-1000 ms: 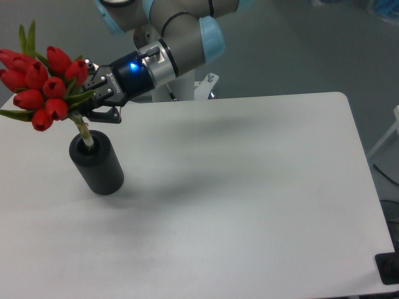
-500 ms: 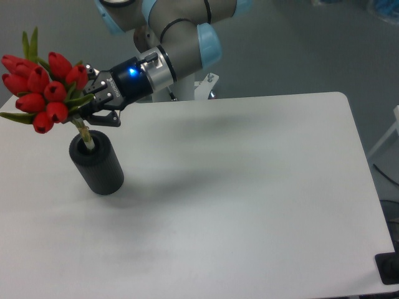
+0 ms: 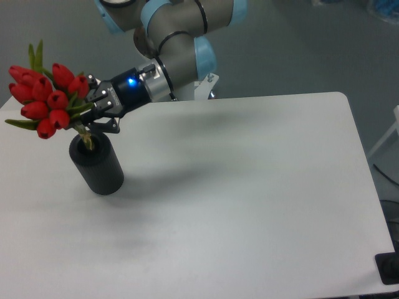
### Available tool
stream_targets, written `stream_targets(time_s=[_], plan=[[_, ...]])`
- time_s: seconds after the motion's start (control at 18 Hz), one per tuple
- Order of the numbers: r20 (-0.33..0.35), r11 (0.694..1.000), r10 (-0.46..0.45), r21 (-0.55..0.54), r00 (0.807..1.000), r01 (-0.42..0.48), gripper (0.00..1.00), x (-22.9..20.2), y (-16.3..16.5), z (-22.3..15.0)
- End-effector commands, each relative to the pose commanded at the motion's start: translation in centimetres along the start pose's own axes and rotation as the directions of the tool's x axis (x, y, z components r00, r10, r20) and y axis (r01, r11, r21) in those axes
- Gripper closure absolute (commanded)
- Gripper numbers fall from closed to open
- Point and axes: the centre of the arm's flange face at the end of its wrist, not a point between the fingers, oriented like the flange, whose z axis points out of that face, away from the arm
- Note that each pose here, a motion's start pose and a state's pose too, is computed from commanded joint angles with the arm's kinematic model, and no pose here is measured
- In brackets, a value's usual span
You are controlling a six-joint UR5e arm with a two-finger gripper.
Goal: Insert the flowers into the vase
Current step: 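Lower the tulip stems down into the black vase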
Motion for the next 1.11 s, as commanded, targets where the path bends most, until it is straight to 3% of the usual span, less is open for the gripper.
stream_targets(time_s=[0.44, 0.61, 0.78, 1.11], plan=[[-0.009, 1.000, 0.022, 0.000, 1.000, -0.022, 0.80, -0.6, 2.8, 0.4], [-0.011, 0.999, 0.033, 0.001, 0.999, -0.033, 0.72, -0.9, 3.5, 0.5], [-0.008, 1.000, 0.028, 0.001, 1.000, -0.028, 0.56, -1.2, 3.8, 0.3], [0.001, 1.000, 0.017, 0.002, 1.000, -0.017, 0.41, -1.1, 4.4, -0.1]])
